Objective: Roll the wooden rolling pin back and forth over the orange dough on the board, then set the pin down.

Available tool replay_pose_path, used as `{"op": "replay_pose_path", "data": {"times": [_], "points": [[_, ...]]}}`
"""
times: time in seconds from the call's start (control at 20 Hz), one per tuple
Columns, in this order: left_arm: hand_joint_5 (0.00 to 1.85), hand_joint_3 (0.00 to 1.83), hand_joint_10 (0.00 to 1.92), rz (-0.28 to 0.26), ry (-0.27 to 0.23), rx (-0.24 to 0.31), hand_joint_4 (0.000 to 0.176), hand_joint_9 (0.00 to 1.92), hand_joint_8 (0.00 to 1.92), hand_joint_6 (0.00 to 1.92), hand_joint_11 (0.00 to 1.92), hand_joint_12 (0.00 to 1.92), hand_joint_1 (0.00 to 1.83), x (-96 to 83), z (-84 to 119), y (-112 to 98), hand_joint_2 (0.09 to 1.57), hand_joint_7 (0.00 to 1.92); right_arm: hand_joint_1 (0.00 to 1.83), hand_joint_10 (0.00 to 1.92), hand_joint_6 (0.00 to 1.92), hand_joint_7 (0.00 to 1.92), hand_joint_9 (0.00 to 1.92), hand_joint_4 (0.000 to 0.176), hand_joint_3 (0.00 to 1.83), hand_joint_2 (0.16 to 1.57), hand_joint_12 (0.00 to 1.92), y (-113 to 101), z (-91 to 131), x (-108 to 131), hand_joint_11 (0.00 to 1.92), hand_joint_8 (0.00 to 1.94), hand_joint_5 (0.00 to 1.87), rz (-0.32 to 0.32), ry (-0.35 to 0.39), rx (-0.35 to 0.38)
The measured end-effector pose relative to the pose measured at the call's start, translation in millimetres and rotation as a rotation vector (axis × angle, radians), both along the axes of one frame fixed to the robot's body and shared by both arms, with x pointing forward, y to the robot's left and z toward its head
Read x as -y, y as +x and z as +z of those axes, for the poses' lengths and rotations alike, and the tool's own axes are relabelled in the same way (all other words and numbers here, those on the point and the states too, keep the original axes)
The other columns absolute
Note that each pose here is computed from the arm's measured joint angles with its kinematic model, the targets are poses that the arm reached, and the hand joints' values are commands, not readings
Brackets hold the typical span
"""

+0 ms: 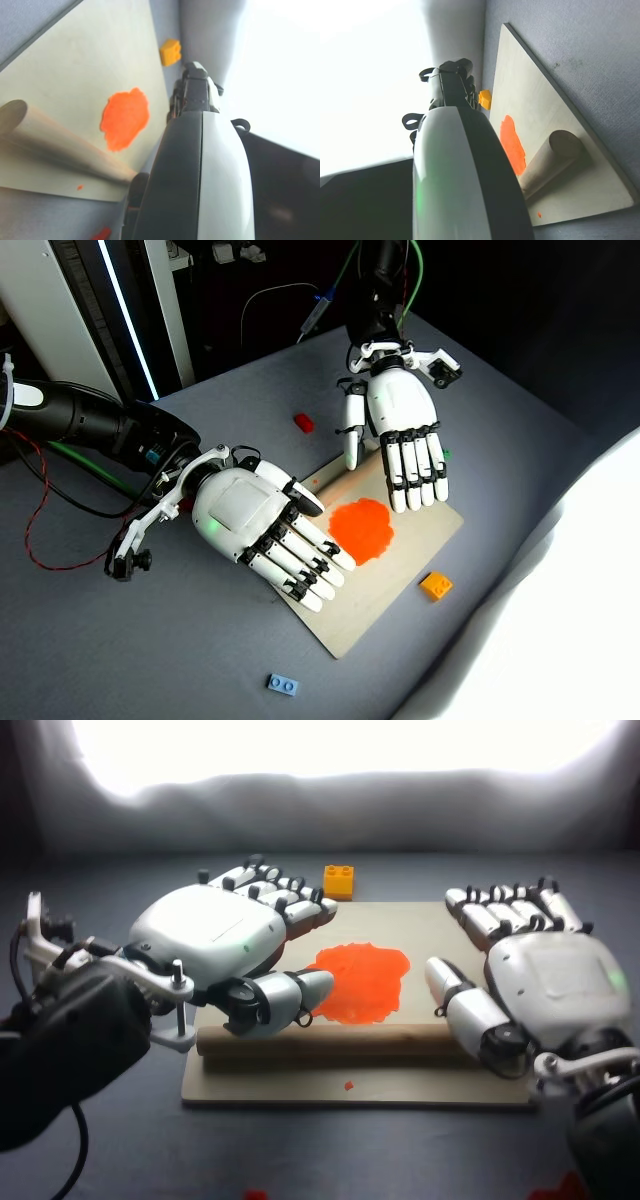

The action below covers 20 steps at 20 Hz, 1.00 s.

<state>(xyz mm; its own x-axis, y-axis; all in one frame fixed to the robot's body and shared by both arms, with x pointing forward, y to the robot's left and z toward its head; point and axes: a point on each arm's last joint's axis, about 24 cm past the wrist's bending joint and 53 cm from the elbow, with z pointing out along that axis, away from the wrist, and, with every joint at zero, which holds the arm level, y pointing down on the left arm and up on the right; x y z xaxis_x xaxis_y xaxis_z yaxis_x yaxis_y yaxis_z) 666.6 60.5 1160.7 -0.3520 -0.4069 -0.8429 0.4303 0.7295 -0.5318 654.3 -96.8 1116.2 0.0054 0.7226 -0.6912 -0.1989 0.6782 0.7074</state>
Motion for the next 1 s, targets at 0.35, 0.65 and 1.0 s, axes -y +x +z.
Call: {"op": "replay_pose_path", "data": {"times": [0.35,0.65,1.0], "points": [[0.35,0.0,0.05,-0.063,0.049,-0.002,0.0,0.3,0.04,0.04,0.0,0.62,0.0,7.8,36,-6,1.46,0.39,0.07,0.07,0.04,0.53,0.44,0.0,0.0,1.47,1.08,27,17,21,0.0,0.05,0.43,0.065,-0.038,-0.063],[0.65,0.0,0.69,-0.083,0.022,-0.007,0.0,0.48,0.19,0.2,0.03,1.34,0.0,11.7,59,-12,1.51,0.71,0.15,1.19,1.04,0.45,0.33,0.0,0.0,1.42,1.68,40,41,24,0.04,0.94,0.33,0.11,0.01,-0.076],[0.43,0.0,1.36,-0.134,0.01,-0.001,0.0,0.3,1.1,0.97,0.13,1.61,0.09,26.3,73,-22,1.53,0.38,0.2,1.51,1.16,0.66,0.49,0.0,0.01,1.46,1.92,50,76,45,0.32,1.22,0.6,0.065,0.084,-0.008]]}}
